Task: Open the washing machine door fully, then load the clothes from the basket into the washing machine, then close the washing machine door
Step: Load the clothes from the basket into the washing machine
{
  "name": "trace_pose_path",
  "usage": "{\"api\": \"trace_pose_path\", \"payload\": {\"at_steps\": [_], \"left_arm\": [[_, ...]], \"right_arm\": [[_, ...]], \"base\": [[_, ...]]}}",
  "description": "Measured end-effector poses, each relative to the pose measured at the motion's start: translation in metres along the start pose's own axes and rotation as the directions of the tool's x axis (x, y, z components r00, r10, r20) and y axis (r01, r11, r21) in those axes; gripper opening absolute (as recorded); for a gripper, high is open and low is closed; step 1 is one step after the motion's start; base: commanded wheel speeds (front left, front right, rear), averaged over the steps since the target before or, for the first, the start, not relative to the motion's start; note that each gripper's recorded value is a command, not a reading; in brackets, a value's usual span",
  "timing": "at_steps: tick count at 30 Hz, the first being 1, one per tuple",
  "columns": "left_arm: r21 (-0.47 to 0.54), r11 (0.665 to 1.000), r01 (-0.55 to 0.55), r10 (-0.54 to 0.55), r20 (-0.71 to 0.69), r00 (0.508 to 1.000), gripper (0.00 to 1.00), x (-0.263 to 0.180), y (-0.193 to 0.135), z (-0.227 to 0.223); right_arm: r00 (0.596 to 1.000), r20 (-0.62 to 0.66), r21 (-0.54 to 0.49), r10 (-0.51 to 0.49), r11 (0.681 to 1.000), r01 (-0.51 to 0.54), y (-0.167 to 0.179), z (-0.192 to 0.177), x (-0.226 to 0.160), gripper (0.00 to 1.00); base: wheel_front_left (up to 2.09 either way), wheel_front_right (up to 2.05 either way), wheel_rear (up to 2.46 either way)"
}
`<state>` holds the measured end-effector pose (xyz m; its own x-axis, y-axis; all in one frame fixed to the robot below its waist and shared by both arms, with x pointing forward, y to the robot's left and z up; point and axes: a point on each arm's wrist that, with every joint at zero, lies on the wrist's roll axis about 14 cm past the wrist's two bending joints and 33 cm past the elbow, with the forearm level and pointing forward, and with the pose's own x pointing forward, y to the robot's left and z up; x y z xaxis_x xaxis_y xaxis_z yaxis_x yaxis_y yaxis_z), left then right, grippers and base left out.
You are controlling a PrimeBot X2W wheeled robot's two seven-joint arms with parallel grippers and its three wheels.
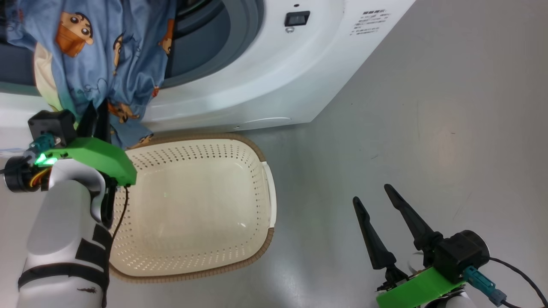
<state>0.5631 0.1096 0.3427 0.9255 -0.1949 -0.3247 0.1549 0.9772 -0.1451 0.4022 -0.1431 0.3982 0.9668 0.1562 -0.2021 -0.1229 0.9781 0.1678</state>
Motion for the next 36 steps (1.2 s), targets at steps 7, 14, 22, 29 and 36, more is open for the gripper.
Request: {"api": "trace_pose_path", "payload": {"at_steps": [7, 14, 22, 29, 36], "left_arm": [[-0.011, 1.0, 0.002, -0.002, 0.003, 1.0, 0.0, 0.0, -0.003, 0.002], [-0.058, 0.998, 0.031, -0.029, 0.036, 0.999, 0.0, -0.002, -0.018, 0.015], [-0.102, 0.987, 0.123, -0.1, 0.203, 0.974, 0.0, 0.005, -0.046, 0.078], [-0.114, 0.986, 0.12, -0.092, 0.229, 0.969, 0.0, 0.025, -0.043, 0.1], [-0.108, 0.989, 0.101, -0.073, 0.234, 0.969, 0.0, 0.041, -0.037, 0.12]], "right_arm": [[1.0, 0.006, -0.001, 0.001, 1.0, -0.001, 0.0, 0.002, 0.001, 1.0], [1.0, 0.012, 0.0, 0.012, 1.0, -0.012, 0.004, 0.004, 0.0, 1.0], [0.999, 0.019, 0.0, 0.027, 1.0, -0.027, 0.01, 0.008, -0.004, 1.0], [1.0, 0.002, 0.007, 0.021, 1.0, -0.021, 0.009, 0.002, -0.005, 1.0], [1.0, -0.012, 0.018, -0.026, 0.999, 0.026, -0.001, 0.0, -0.022, 1.0]], "base": [[0.0, 0.0, 0.0], [0.0, 0.0, 0.0], [0.0, 0.0, 0.0], [0.0, 0.0, 0.0], [0.0, 0.0, 0.0]]}}
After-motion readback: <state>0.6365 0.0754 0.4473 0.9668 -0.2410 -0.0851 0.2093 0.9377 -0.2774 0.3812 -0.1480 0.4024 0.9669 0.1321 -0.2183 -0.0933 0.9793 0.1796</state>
